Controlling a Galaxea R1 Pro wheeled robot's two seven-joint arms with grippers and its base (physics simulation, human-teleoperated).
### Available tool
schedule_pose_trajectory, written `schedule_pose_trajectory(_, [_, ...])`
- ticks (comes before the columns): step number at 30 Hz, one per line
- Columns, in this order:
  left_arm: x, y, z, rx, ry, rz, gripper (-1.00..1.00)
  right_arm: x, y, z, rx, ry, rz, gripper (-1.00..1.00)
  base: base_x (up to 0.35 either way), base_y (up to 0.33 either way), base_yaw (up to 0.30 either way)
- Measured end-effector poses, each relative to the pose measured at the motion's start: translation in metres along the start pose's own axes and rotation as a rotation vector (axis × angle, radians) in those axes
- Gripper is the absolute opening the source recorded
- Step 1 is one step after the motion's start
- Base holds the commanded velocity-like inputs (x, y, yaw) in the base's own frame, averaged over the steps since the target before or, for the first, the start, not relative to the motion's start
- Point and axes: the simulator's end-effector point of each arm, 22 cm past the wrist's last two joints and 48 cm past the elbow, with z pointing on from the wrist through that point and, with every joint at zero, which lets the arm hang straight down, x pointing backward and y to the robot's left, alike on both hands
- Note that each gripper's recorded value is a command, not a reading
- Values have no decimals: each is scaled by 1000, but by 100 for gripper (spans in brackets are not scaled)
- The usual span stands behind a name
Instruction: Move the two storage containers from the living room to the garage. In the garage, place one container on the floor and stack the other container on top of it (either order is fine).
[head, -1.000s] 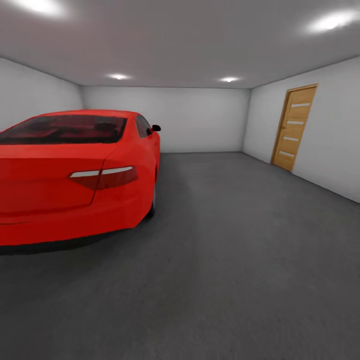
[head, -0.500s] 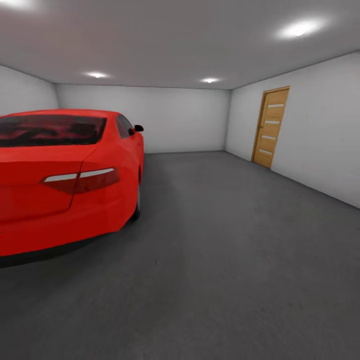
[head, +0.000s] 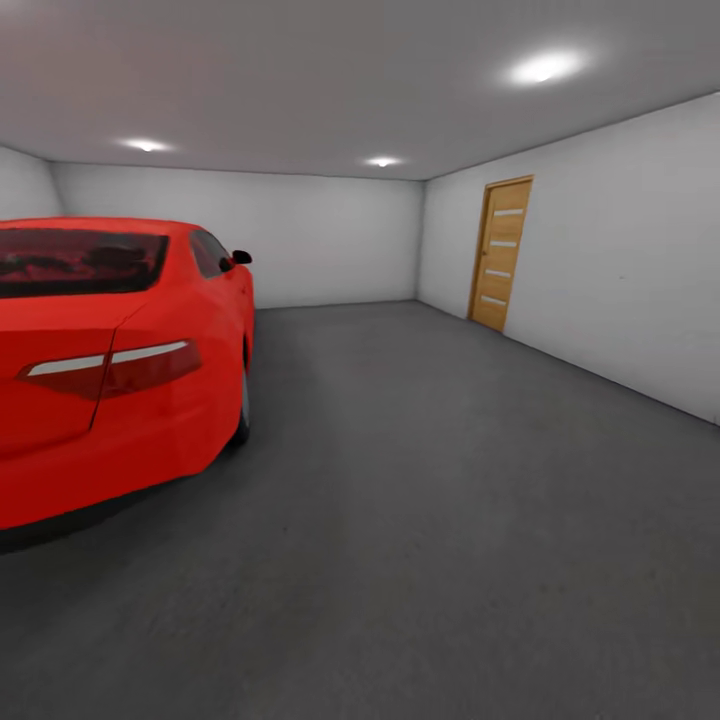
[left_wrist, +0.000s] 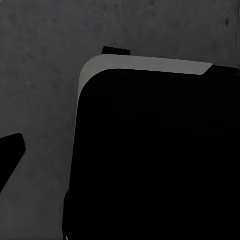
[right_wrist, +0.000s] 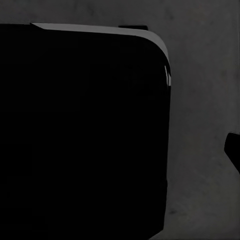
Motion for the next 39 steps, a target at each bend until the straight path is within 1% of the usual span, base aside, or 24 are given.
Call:
schedule_pose_trajectory(24, [-1, 0, 0, 0, -3, -1, 100, -1, 0, 0, 0, -2, 0, 100, 22, 0, -235])
schedule_pose_trajectory(29, [-1, 0, 0, 0, -2, -1, 100, -1, 1, 0, -1, -2, 0, 100, 178, 0, -129])
schedule_pose_trajectory(39, [0, 0, 0, 0, 3, -3, 100, -1, 1, 0, -2, -1, -4, 100, 304, 0, -12])
